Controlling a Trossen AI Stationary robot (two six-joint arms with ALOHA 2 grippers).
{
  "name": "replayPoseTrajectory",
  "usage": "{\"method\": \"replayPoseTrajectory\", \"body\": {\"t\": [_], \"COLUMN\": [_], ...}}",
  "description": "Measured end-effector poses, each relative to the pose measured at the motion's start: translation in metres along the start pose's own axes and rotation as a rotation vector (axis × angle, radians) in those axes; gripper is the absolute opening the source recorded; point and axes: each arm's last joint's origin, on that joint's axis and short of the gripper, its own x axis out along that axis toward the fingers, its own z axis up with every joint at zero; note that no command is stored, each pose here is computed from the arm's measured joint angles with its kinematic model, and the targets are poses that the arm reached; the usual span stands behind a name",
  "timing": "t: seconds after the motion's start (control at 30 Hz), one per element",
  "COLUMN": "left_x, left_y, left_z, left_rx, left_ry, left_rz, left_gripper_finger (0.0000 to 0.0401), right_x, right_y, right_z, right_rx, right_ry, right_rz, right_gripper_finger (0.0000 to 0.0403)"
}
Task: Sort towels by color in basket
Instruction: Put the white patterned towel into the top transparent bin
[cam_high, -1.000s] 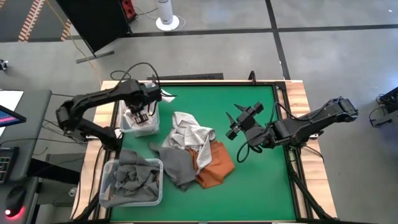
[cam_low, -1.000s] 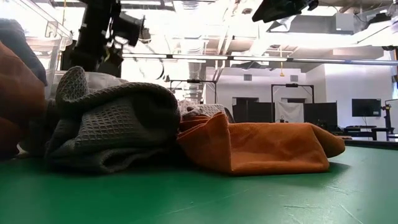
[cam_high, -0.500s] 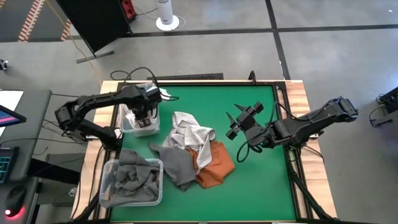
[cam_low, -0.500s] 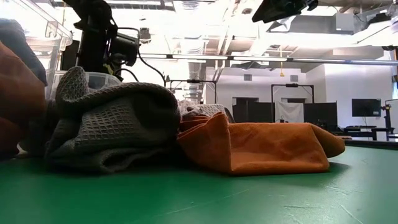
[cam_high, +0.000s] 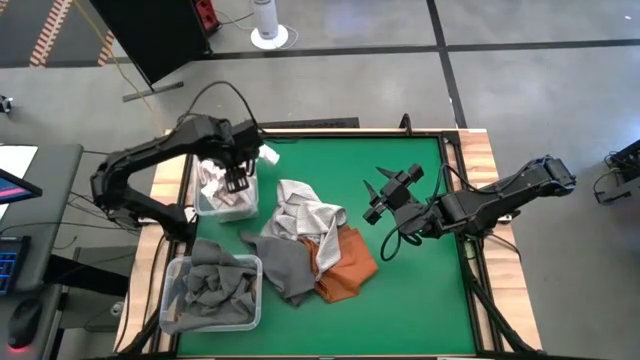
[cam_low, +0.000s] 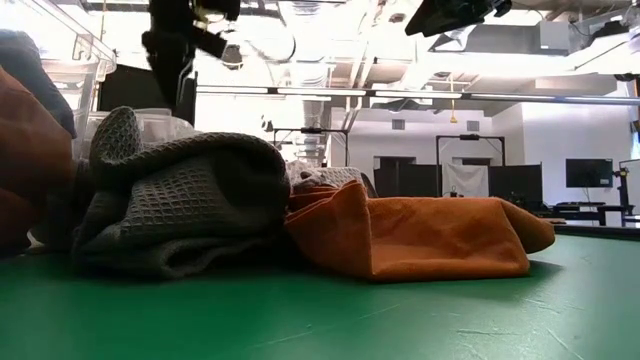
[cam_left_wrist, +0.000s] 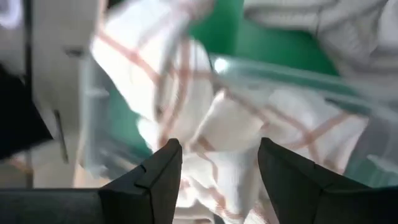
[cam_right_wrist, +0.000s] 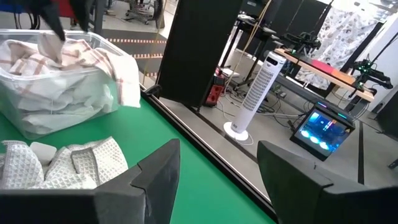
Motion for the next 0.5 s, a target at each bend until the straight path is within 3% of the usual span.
{"method": "replayPoseTrajectory", "body": {"t": [0.2, 0.3, 0.5], "left_x": [-0.018, -0.003, 0.041], "left_y": [0.011, 0.016, 0.020], "left_z": [0.017, 0.029, 0.059], "left_rx": [0.021, 0.058, 0.135], "left_ry": [-0.196, -0.215, -0.124], "left_rz": [0.084, 0.053, 0.036], "left_gripper_finger": [0.0203, 0.0202, 0.0187], "right_x": [0.001, 0.002, 0.002], "right_y": [0.000, -0.001, -0.001], "right_z": [0.000, 0.000, 0.000], "right_rx": [-0.001, 0.002, 0.003], "right_ry": [0.001, 0.002, 0.001], "right_rz": [-0.002, -0.007, -0.007], "right_gripper_finger": [0.0244, 0.0244, 0.0244]}}
